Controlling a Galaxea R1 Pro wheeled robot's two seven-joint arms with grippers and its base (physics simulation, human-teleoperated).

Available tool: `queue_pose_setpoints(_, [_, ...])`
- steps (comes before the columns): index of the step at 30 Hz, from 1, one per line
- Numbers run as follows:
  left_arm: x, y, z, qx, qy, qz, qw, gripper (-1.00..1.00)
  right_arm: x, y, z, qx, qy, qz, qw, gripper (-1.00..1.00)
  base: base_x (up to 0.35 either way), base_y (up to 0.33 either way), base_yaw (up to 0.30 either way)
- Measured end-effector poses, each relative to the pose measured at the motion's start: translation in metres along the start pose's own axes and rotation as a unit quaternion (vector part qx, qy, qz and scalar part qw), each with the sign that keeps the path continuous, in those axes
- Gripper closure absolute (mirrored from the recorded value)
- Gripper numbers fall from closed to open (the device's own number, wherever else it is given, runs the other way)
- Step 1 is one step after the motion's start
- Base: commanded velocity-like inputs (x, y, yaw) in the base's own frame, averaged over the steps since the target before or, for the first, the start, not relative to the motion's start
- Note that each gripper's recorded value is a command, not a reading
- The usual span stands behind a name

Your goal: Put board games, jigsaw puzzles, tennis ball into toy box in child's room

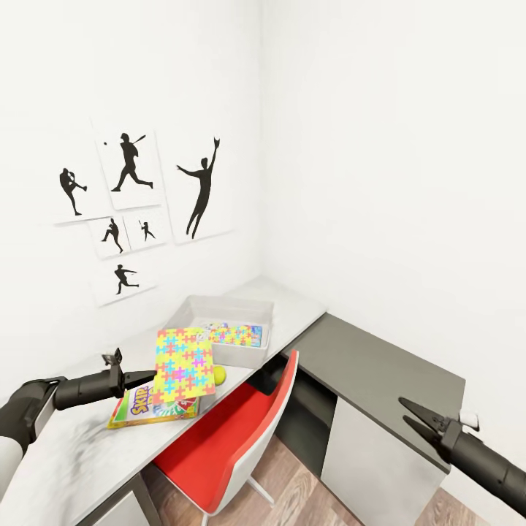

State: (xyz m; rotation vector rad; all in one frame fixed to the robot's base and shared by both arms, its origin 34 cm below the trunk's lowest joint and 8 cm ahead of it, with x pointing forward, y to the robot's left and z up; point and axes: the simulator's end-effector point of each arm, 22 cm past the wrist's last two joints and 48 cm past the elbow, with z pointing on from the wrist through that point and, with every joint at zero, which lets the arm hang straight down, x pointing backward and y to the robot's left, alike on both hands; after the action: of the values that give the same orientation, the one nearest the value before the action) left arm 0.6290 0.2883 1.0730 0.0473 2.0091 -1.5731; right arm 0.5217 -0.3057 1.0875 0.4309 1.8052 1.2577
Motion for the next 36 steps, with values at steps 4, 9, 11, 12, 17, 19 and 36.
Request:
queue_pose_setpoints(4, [-0.001,0.000,-0.001,-0.001,-0.001,0.000,1.0000,1.00,0.001,0.004,0.000,-0.009,0.001,0.001,1.0000,-1.00,0.000,0.000,0.000])
queue_pose_setpoints(9, [-0.001,0.000,-0.001,-0.001,-0.001,0.001,1.0000,1.00,-0.001,0.007,0.000,-0.016,-0.006,-0.007,0.9998,-1.00,0.000,-0.001,0.117])
queue_pose_setpoints(11, [-0.001,-0.001,-0.001,-0.001,-0.001,0.001,1.0000,1.00,-0.004,0.008,0.000,-0.017,-0.012,-0.013,0.9997,-1.00,0.000,-0.054,0.238])
queue_pose_setpoints(12, [-0.001,-0.001,-0.001,0.000,-0.001,0.001,1.0000,1.00,-0.004,0.008,0.000,-0.017,-0.014,-0.015,0.9996,-1.00,0.000,-0.110,0.255])
queue_pose_setpoints(17, [-0.001,-0.002,-0.002,0.000,-0.002,0.003,1.0000,1.00,-0.006,0.009,0.000,-0.019,-0.017,-0.018,0.9995,-1.00,0.000,-0.148,0.268])
queue_pose_setpoints(19, [-0.002,-0.003,-0.002,0.000,-0.002,0.003,1.0000,1.00,-0.006,0.010,0.000,-0.019,-0.018,-0.019,0.9995,-1.00,0.000,-0.059,0.273])
queue_pose_setpoints(36, [-0.003,-0.031,0.043,0.046,0.003,0.010,0.9989,1.00,-0.019,0.006,-0.012,-0.013,-0.037,-0.021,0.9990,-1.00,0.000,-0.008,0.149])
